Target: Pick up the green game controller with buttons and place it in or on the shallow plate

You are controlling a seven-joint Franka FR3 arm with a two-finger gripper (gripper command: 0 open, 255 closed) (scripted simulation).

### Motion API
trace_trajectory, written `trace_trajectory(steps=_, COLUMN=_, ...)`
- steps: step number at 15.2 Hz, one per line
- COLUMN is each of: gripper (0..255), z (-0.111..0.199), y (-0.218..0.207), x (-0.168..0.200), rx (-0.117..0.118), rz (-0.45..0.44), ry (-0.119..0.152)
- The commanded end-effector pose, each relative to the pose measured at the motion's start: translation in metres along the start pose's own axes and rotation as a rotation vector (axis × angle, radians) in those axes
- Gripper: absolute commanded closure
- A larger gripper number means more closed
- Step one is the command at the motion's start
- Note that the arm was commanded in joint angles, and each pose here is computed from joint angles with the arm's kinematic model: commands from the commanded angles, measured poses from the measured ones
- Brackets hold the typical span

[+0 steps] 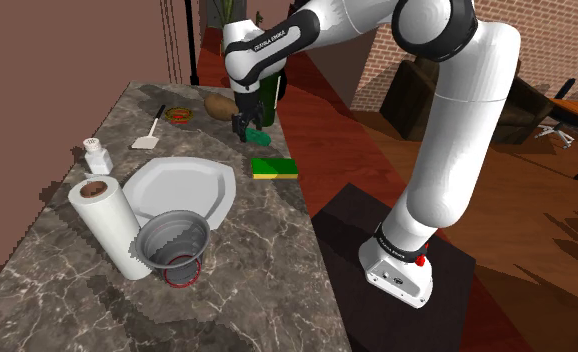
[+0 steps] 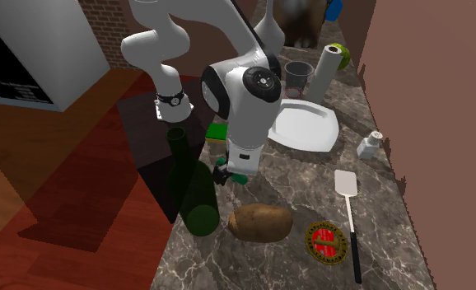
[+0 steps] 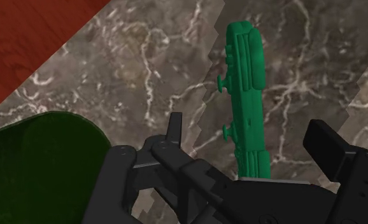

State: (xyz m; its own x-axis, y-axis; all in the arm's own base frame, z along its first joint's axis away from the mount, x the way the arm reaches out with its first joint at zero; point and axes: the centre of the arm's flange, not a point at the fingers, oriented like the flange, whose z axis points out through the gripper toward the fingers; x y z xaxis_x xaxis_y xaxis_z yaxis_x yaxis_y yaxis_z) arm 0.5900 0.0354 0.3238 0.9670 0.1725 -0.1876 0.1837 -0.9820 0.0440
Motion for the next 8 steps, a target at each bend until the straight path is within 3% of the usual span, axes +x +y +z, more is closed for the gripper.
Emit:
trace_trajectory(steps=1, gripper=0, z=0.0016, y=0.0, x=-0.0001, rx=0.0, rz=0.0, ry=0.001)
trace_trajectory(steps=6, gripper=0, z=0.0015, y=0.0, x=-0.0001, rx=0.0, rz=0.0, ry=0.001)
trace_trajectory(steps=7, gripper=255, z=0.0015, y=0.0, x=-0.0001, rx=0.0, rz=0.0, ry=0.001)
trace_trajectory(steps=8, gripper=255, z=0.0015, y=0.0, x=-0.0001, rx=0.0, rz=0.0, ry=0.001)
